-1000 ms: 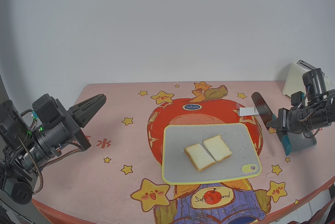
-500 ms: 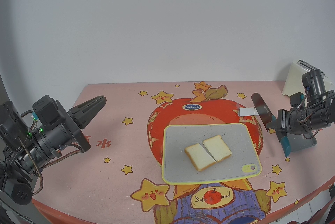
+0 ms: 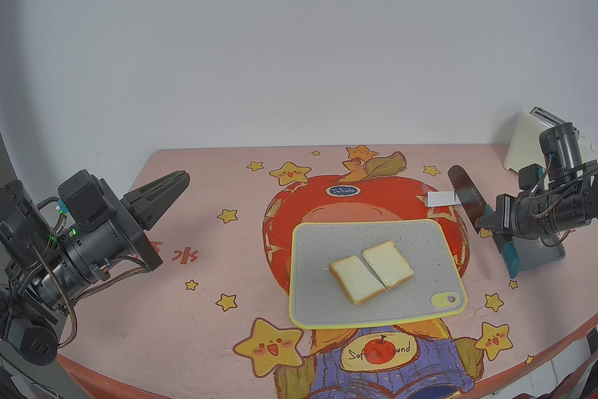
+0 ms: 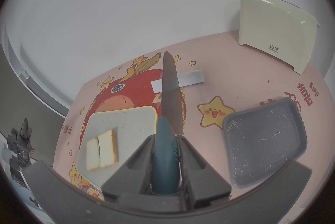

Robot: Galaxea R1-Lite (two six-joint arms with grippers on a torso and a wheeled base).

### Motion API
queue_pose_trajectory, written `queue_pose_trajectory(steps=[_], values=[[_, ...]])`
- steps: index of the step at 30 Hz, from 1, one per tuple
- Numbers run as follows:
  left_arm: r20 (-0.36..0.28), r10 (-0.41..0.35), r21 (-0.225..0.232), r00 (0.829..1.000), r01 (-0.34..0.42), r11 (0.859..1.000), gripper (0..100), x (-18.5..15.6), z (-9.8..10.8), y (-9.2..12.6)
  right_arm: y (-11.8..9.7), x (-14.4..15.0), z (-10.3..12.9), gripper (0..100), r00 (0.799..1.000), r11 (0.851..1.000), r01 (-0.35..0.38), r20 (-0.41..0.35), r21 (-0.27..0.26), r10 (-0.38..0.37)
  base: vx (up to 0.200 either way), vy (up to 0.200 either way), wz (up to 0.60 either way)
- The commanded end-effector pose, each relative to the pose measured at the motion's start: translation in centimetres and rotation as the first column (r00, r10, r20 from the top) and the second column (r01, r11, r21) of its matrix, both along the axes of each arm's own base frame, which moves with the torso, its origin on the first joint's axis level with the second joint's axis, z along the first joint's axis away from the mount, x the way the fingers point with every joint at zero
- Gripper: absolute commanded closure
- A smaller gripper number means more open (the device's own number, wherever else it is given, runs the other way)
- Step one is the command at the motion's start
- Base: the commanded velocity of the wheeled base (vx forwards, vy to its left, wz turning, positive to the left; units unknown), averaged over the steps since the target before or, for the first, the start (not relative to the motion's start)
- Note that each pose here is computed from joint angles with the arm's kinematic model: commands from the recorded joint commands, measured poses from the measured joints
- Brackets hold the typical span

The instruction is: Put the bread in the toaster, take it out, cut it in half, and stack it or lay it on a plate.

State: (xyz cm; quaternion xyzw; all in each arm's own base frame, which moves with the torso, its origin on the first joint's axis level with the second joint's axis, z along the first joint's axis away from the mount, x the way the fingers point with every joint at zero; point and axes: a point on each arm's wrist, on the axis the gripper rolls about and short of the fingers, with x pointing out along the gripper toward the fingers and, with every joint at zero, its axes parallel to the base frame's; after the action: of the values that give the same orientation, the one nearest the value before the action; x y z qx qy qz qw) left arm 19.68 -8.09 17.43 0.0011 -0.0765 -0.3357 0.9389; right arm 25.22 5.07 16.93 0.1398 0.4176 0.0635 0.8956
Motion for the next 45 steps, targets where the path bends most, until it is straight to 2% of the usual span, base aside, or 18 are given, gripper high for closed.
queue_pose_trajectory(steps=[1,45], values=[[0.000,0.000,0.000,1.000,0.000,1.000,100,0.00,0.00,-0.01,0.03,0.02,-0.09,100,1.000,1.000,-0.001,-0.004,-0.001,0.001,0.000,0.000,0.00],[0.000,0.000,0.002,1.000,0.000,1.000,100,0.00,-0.02,-0.01,0.11,0.28,-1.04,100,0.999,1.000,0.000,-0.041,-0.011,-0.001,0.000,0.000,0.00]])
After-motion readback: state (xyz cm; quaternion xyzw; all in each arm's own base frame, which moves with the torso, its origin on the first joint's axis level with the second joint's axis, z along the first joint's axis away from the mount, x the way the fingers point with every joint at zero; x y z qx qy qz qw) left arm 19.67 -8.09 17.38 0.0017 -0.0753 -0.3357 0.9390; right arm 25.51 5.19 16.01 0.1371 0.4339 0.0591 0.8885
